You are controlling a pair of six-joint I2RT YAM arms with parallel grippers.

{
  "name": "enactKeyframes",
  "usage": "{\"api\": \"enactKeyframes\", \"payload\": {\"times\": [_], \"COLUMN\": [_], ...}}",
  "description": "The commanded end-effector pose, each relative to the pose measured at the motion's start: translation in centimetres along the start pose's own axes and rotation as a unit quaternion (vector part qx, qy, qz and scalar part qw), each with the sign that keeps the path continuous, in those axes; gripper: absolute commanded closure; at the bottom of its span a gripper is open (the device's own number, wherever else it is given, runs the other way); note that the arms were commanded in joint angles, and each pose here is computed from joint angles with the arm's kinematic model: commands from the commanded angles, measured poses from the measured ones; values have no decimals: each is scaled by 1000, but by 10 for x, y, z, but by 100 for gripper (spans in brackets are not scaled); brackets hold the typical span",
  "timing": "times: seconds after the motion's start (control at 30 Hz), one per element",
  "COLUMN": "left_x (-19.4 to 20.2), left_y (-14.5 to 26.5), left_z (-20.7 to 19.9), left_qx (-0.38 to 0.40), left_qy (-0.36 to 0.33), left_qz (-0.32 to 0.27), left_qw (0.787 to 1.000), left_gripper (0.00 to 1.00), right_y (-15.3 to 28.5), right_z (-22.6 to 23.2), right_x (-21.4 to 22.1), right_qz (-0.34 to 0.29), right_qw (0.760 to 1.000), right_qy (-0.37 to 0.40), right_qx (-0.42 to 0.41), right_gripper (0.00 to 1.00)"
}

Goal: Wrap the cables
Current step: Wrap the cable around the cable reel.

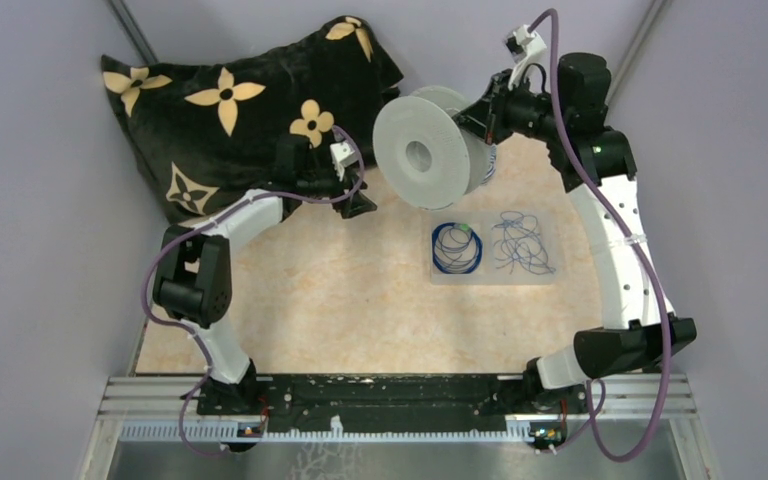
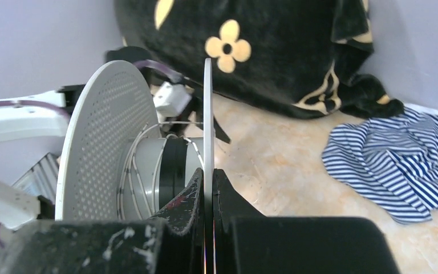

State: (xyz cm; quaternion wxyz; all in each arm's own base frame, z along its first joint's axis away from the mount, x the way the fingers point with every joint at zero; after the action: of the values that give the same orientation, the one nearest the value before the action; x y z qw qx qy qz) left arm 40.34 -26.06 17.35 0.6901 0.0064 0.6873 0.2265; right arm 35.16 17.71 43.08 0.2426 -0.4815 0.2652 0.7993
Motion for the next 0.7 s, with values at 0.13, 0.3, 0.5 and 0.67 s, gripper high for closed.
{"api": "enactKeyframes", "payload": {"times": [0.13, 0.3, 0.5, 0.67], "left_x": [-10, -8, 1, 3], "left_y": [-7, -8, -9, -12], "left_z": [-1, -11, -34, -44], "left_qx": [51, 82, 149, 175], "left_qy": [-68, -85, -80, -65], "left_qz": [-46, -58, -81, -92], "left_qw": [995, 991, 982, 978], "left_gripper": [23, 25, 28, 31], "right_y": [36, 38, 41, 41], "right_z": [67, 70, 72, 69], "right_x": [-41, -38, -41, -42], "right_qz": [-48, -43, -49, -49], "right_qw": [994, 993, 993, 994], "right_qy": [37, 36, 40, 39], "right_qx": [-96, -105, -100, -93], "right_gripper": [100, 100, 100, 100]}}
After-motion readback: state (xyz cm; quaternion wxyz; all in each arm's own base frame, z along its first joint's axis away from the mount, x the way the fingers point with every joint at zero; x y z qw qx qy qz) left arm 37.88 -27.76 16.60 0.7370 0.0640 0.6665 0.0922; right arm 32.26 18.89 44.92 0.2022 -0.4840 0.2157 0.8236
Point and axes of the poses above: each gripper's point midway between its finger pads, its own y axis back along the fingers, its own z axis along the line the jaws close on, x = y × z, the point moved 1 cm from there along y, back along the fingers, and after that the axes turned 8 degrees about -y, right-handed, at the moved point
